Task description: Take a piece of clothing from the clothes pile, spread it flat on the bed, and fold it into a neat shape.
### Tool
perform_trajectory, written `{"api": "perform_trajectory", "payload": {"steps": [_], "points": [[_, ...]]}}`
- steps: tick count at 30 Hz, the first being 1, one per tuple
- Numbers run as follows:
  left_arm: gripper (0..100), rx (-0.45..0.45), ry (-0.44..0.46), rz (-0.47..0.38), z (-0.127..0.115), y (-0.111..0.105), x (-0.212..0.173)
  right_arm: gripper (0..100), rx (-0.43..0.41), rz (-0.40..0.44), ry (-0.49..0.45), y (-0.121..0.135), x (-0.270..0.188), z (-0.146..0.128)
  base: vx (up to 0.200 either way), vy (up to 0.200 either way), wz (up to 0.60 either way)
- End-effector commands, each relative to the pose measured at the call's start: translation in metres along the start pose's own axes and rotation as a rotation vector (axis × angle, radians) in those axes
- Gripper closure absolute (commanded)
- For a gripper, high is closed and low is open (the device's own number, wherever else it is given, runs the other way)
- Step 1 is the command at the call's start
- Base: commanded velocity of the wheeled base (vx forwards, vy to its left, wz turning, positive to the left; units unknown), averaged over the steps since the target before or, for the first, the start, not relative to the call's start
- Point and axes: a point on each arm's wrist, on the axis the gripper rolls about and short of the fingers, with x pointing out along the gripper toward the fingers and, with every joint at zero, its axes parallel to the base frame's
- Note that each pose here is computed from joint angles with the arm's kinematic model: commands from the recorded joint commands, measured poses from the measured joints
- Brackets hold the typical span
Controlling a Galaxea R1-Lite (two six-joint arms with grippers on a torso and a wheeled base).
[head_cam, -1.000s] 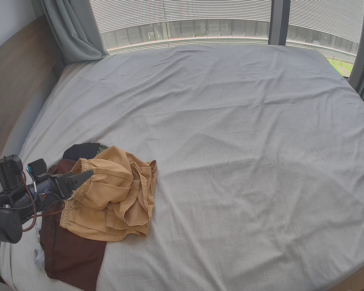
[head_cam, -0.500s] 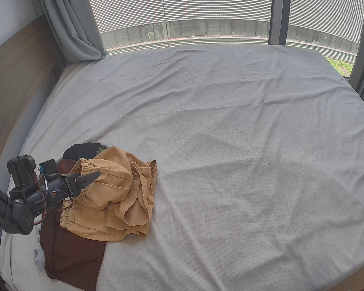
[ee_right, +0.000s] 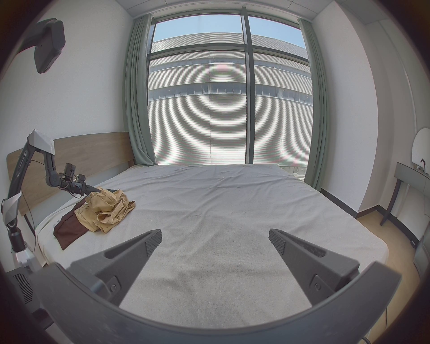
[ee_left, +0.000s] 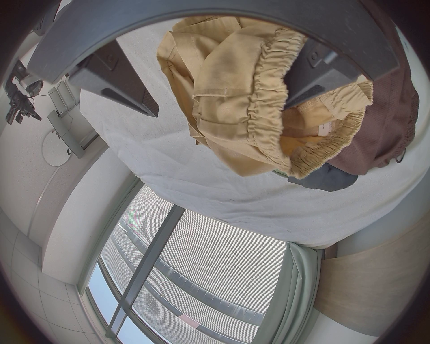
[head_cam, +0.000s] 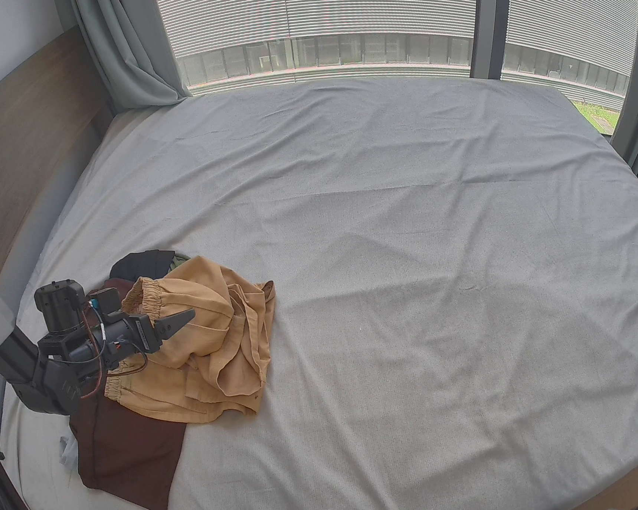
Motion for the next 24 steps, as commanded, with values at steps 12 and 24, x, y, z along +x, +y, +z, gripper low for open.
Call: {"api": "perform_trajectory", "payload": {"steps": [12, 24], "points": [[100, 0.003, -0.018, 0.007, -0.0033, 0.0078, 0.0067, 0, 0.000, 0.000, 0.001, 0.0000, 0.0001, -0.0052, 0.000, 0.000, 0.00], [100, -0.014, -0.013, -0.016, -0.0069, 0.0023, 0.0023, 0, 0.000, 0.000, 0.001, 0.0000, 0.0001, -0.0052, 0.000, 0.000, 0.00]]}}
